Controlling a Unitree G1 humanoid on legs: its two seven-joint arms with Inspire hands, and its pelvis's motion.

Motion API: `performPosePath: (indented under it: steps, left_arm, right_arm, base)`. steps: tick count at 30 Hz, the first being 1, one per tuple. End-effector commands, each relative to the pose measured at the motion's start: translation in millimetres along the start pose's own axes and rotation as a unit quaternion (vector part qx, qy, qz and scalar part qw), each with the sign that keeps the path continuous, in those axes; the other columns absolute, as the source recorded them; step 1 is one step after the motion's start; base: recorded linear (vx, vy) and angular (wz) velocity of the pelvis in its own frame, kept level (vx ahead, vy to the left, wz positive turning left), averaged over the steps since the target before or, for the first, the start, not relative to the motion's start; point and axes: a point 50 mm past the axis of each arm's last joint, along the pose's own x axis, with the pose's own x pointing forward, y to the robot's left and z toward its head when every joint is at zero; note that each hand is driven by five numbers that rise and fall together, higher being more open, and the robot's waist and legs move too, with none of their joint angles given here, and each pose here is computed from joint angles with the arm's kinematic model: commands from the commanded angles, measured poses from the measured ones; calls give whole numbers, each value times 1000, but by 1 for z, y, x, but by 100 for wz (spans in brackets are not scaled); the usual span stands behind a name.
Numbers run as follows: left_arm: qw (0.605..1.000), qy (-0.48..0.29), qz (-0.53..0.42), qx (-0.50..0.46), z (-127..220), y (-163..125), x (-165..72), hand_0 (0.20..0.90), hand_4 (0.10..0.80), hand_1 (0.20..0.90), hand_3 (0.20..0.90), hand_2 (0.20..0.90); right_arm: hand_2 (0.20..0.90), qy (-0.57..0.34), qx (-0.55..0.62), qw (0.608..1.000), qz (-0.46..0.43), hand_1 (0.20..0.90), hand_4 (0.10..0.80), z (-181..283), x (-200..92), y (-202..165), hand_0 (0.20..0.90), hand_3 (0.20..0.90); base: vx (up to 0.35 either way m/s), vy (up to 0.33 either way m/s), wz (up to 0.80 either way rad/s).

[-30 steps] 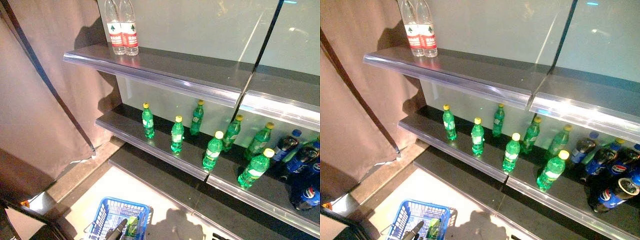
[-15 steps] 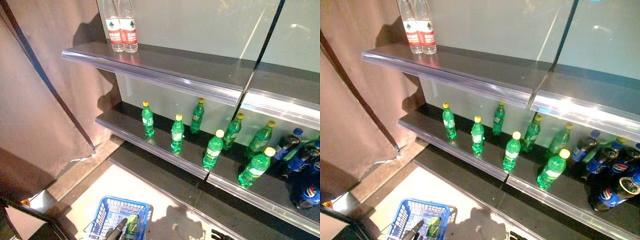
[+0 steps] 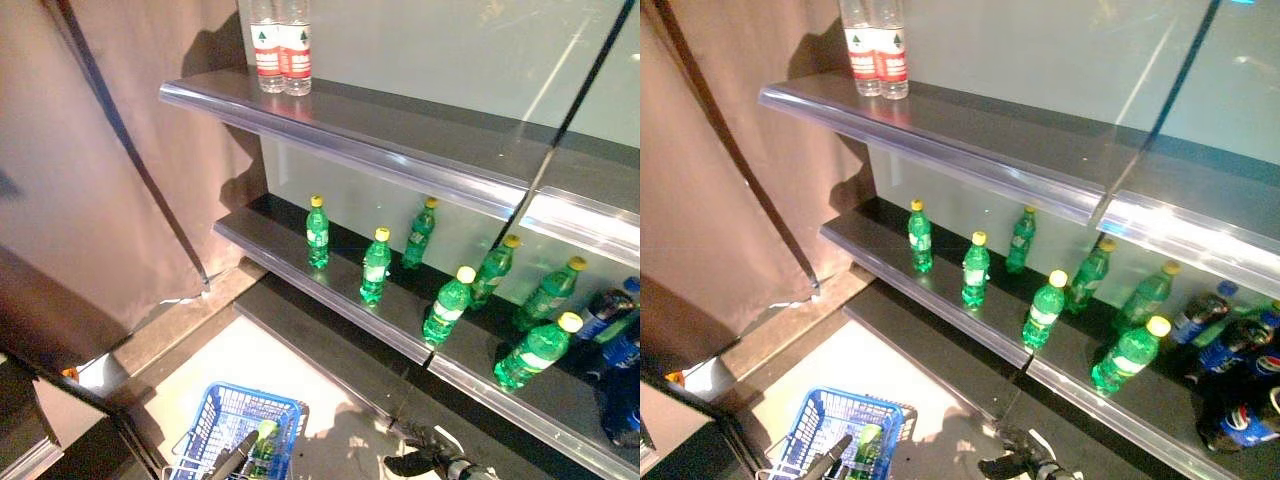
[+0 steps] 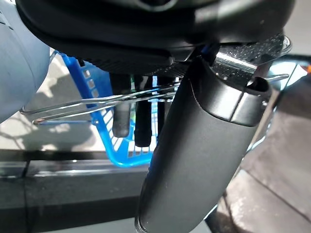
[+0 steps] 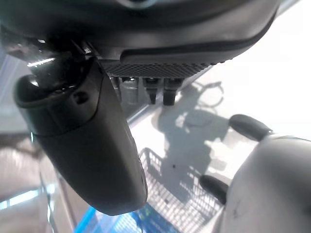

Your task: Pick up the drink and place into the basket.

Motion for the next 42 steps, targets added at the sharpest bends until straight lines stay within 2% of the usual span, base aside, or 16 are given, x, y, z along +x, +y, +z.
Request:
performPosePath:
  steps: [1, 11, 17, 24, 42]
  left_arm:
    - [997, -46, -51, 20, 18, -22, 6, 300, 100, 300, 200, 300]
    - [998, -49, -32, 6, 14, -12, 2, 300, 100, 300, 200, 300]
    - [999, -44, -32, 4, 10, -13, 1, 300, 100, 300, 200, 300]
    - [998, -41, -37, 5, 9, -15, 1, 300, 100, 300, 200, 300]
    - [997, -41, -62, 13, 14, -24, 3, 300, 100, 300, 200, 300]
  right_arm:
    - [900, -161, -51, 985, 20, 900, 800, 84, 12, -10, 900, 900]
    - [900, -347, -20, 938, 21, 900, 800, 179, -8, 2, 900, 900]
    - [900, -429, 13, 903, -4, 900, 800, 208, -27, 1, 900, 900]
    - [900, -456, 20, 890, -16, 900, 800, 214, -38, -4, 900, 900]
    - [900, -441, 65, 895, -29, 900, 800, 178, -50, -17, 900, 900]
  base:
    - [-20, 14, 31]
    - [-22, 27, 21]
    - [1, 31, 12]
    - [0, 0, 0]
    - [-14, -7, -10]
